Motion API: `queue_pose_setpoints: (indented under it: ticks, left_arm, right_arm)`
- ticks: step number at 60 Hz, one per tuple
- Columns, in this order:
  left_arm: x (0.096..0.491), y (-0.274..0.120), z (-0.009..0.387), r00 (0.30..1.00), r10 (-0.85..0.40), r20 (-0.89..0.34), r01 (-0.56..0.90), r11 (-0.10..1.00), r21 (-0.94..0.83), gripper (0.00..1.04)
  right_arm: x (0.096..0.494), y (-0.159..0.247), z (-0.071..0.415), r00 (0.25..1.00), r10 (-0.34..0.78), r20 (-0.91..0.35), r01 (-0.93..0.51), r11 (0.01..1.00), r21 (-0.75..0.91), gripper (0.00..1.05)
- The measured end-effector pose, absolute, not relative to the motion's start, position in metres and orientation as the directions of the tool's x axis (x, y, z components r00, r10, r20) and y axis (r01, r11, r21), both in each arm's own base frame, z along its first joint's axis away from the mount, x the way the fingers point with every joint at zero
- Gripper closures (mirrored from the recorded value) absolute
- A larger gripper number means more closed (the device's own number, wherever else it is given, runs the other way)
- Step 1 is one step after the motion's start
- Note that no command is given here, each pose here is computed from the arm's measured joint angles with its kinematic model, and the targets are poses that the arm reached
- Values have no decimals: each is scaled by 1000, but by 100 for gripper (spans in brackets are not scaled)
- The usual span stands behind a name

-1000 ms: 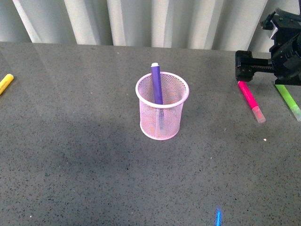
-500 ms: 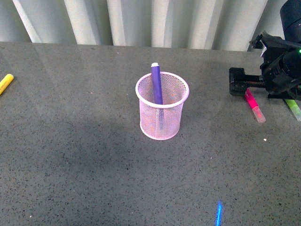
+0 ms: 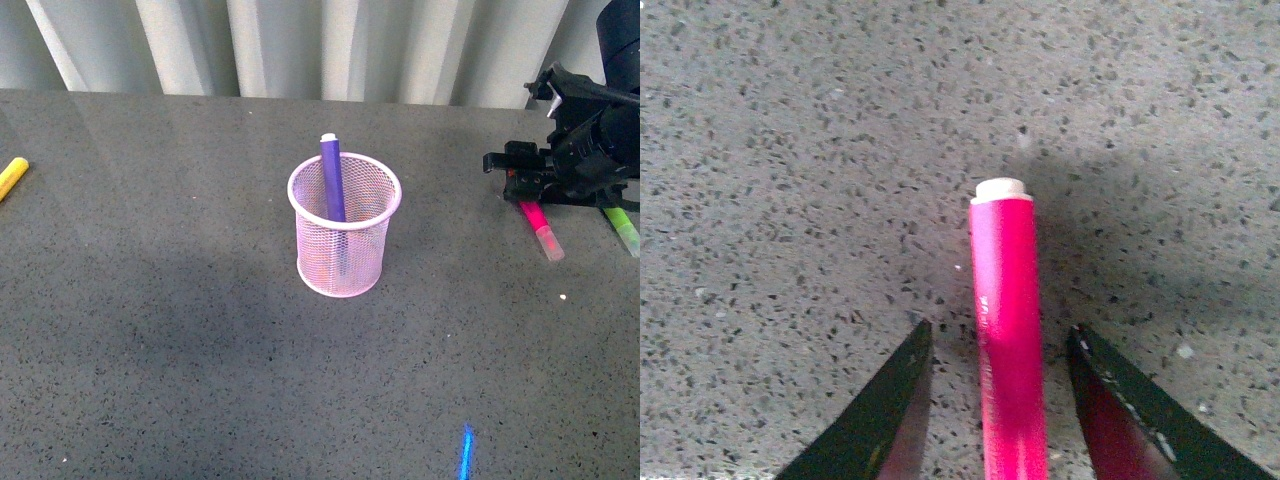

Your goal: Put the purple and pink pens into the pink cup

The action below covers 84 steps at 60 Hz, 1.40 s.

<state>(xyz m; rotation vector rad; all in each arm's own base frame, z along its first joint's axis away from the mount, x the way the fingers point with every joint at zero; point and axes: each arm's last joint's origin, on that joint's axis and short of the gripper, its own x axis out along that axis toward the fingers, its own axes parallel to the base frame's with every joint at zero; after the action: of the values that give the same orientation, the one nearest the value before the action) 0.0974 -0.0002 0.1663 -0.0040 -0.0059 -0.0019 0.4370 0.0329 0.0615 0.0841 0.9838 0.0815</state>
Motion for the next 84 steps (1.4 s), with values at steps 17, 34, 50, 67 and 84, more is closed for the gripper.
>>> queue_pose_setpoints:
  ticks: [17,34,50,67,84]
  left_arm:
    - [97,0,166,1000,-2,6,2,1000,-4,7]
    - [97,0,166,1000,-2,6,2,1000,-4,7]
    - [97,0,166,1000,-2,6,2,1000,-4,7]
    - [97,0,166,1000,-2,6,2,1000,-4,7]
    - [97,0,166,1000,-2,6,2,1000,-4,7]
  right_arm:
    - [432,45,60,588,185,-787,-82,982,170,94]
    - [419,37,93,758,79,-647,-12,994,107,94]
    - [375,107,144,938,206,-278,-233,970,-66,94]
    - [329,195,135,917,396,-47,-396,888,-236,94]
    - [324,209,125,895,442,-60,-443,867,-227,94]
